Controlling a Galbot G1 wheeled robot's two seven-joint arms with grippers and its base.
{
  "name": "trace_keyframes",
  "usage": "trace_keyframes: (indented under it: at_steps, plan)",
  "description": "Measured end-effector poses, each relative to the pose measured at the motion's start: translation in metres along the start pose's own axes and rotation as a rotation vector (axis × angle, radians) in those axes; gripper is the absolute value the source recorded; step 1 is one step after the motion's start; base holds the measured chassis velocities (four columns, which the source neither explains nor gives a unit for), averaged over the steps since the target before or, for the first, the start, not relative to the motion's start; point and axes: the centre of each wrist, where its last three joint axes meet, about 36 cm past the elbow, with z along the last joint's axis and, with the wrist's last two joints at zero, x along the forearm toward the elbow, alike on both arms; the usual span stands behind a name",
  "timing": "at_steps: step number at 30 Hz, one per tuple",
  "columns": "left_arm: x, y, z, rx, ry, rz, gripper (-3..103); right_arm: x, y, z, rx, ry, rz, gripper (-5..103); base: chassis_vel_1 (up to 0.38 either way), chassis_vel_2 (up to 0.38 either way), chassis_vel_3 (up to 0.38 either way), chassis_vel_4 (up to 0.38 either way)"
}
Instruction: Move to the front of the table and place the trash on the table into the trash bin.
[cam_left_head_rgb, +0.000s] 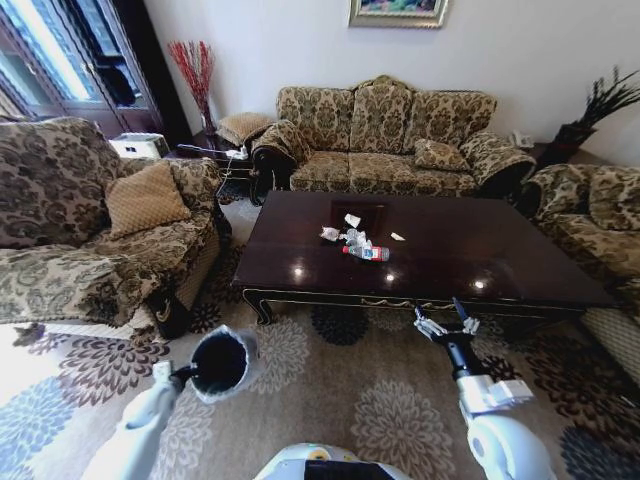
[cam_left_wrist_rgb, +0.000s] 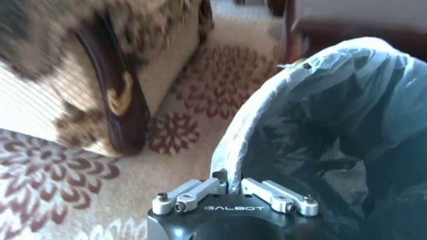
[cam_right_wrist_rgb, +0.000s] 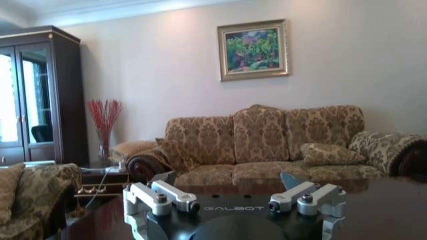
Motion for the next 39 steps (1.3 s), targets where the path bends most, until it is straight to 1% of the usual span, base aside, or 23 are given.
trace_keyframes:
  at_steps: [1,3,11,39]
  plan:
    - [0.0164,0.0001,0.0039,-0.006,0.006,-0.001,0,-0.0021,-0.0003,-0.0001,-0.009,-0.004,0.002,100,0.0,0.0,0.0,0.0]
    - [0.0198,0.0002,0.0059,-0.006,0.011,-0.003,0,-0.0025,-0.0003,-0.0001,-0.012,-0.005,0.002,100,0.0,0.0,0.0,0.0]
    - [0.0163,-0.0004,0.0017,-0.003,-0.003,-0.002,0,-0.0024,-0.0003,0.0,-0.013,-0.005,0.003,100,0.0,0.0,0.0,0.0]
    - [0.0104,-0.0002,0.0015,0.0,-0.007,-0.004,0,-0.0018,-0.0005,0.0,-0.012,-0.004,0.003,100,0.0,0.0,0.0,0.0]
